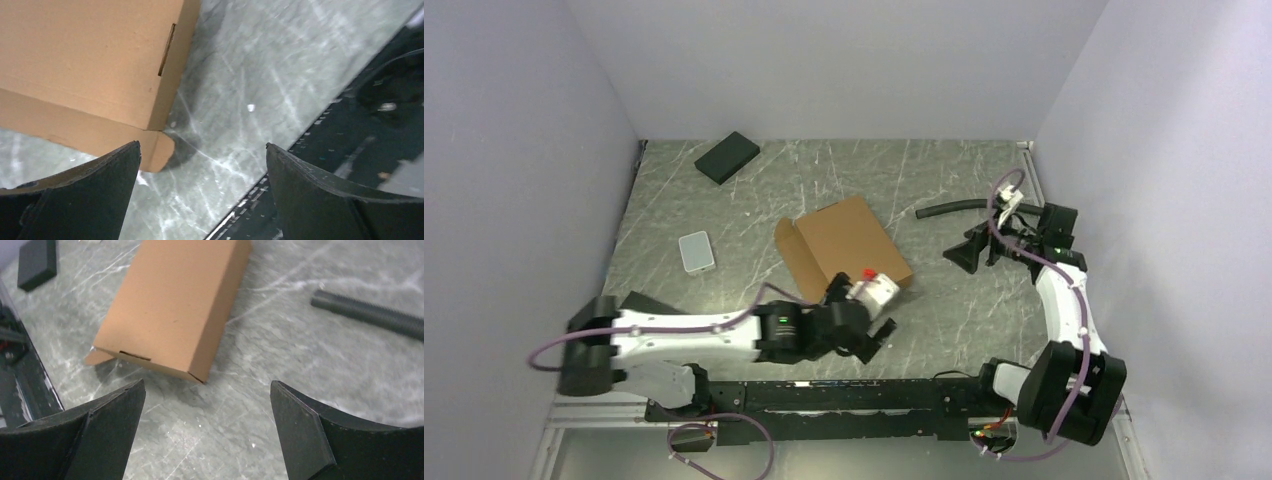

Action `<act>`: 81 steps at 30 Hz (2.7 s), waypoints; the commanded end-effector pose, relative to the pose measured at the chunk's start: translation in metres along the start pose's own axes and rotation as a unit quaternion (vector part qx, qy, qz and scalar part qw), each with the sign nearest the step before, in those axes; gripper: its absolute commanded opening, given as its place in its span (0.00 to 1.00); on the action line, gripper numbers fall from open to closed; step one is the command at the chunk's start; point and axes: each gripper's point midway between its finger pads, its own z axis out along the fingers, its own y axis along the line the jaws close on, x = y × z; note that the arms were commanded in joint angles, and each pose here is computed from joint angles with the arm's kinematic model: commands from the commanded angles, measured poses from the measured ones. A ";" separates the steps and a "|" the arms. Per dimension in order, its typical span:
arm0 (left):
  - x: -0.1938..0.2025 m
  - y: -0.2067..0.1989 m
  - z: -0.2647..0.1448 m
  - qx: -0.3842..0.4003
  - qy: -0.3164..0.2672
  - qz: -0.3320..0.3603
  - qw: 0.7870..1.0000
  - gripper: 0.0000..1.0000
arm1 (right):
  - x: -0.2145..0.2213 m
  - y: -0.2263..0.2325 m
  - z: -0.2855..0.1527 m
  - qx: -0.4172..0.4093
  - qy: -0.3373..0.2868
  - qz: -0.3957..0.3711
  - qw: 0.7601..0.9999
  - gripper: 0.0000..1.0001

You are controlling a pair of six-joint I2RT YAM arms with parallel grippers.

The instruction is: Fold the paper box

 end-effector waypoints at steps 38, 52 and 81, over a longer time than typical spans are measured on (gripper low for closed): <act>0.084 0.068 0.004 0.002 -0.239 -0.034 0.970 0.77 | 0.045 0.030 0.111 -0.037 0.175 -0.012 0.984 0.76; 0.087 0.067 0.035 0.002 -0.220 -0.006 0.975 0.61 | 0.044 0.029 0.110 -0.041 0.171 0.001 0.985 0.75; 0.092 0.056 0.060 0.028 -0.193 -0.079 0.978 0.11 | 0.038 0.041 0.108 -0.069 0.159 -0.011 0.985 0.78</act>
